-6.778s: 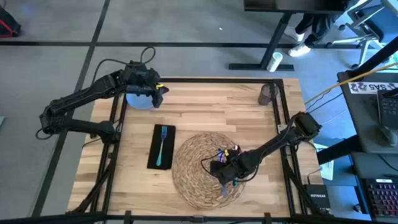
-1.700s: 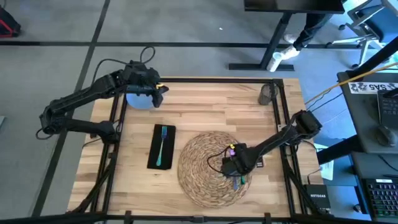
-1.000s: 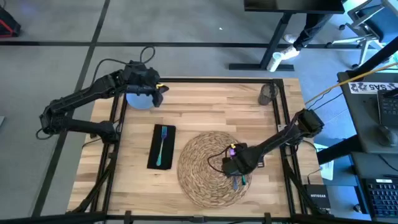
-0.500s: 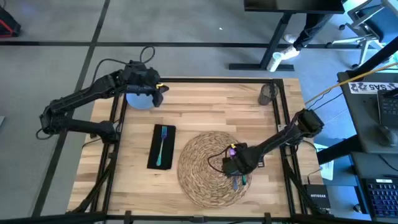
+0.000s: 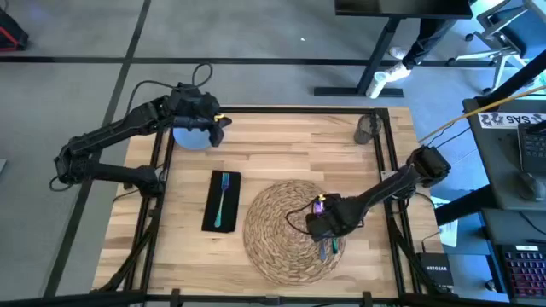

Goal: Set table place
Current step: Adjust the blue spoon on the brown placemat

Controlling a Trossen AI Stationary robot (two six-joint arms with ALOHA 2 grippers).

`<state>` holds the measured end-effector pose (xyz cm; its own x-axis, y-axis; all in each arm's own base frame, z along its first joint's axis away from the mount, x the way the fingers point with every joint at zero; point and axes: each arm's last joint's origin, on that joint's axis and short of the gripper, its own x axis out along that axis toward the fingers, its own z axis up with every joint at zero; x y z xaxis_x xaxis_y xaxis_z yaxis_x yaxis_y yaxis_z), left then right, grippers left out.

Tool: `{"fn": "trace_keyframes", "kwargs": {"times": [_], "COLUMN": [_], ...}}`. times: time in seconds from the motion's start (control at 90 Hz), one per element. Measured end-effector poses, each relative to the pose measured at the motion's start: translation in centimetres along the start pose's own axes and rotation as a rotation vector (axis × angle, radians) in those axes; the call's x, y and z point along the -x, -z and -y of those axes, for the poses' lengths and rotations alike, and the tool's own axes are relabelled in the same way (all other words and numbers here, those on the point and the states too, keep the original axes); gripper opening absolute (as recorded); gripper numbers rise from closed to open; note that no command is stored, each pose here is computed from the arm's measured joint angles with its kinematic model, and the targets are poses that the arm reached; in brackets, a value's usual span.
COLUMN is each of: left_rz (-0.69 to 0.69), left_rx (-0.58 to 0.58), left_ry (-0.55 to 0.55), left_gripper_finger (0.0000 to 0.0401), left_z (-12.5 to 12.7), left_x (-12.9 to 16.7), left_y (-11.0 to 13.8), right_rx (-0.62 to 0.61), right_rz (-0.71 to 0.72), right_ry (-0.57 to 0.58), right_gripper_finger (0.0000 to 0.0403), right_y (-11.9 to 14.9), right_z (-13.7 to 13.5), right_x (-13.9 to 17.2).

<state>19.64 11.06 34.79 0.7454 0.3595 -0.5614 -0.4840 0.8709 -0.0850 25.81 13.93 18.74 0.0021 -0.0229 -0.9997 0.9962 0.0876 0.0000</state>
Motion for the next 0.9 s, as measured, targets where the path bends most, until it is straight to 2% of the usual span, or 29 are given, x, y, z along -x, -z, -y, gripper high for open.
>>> {"fn": "trace_keyframes", "kwargs": {"times": [0.1,0.3,0.422,0.567,0.744,0.833,0.9], "left_rz": [0.0,0.0,-0.006,-0.034,-0.062,-0.054,-0.048], "left_rx": [0.0,0.011,0.017,0.044,0.045,0.052,0.063], "left_ry": [0.0,0.0,0.0,-0.006,0.011,0.02,0.008], "left_gripper_finger": [0.0,0.0,0.0,0.0,0.0,0.0,0.0], "left_z": [0.0,0.0,0.0,-0.1,0.5,1.1,1.4], "left_x": [0.0,0.0,-0.2,-1.1,-1.9,-1.9,-1.7], "left_y": [0.0,0.0,0.0,0.1,0.3,0.3,0.3], "right_rx": [0.009,0.126,0.216,0.378,0.49,0.525,0.534], "right_rz": [0.002,0.004,0.088,0.122,0.183,0.194,0.199], "right_ry": [-0.067,-0.217,-0.278,-0.286,-0.324,-0.282,-0.231], "right_gripper_finger": [0.0108,0.0108,0.0108,0.0104,0.0057,0.0017,0.0006], "right_y": [-0.2,-1.0,-2.7,-5.7,-9.4,-10.6,-11.1], "right_z": [0.1,-0.1,-0.8,-1.9,-3.1,-2.8,-2.4], "right_x": [1.1,3.2,3.7,3.7,3.8,3.7,3.3]}}
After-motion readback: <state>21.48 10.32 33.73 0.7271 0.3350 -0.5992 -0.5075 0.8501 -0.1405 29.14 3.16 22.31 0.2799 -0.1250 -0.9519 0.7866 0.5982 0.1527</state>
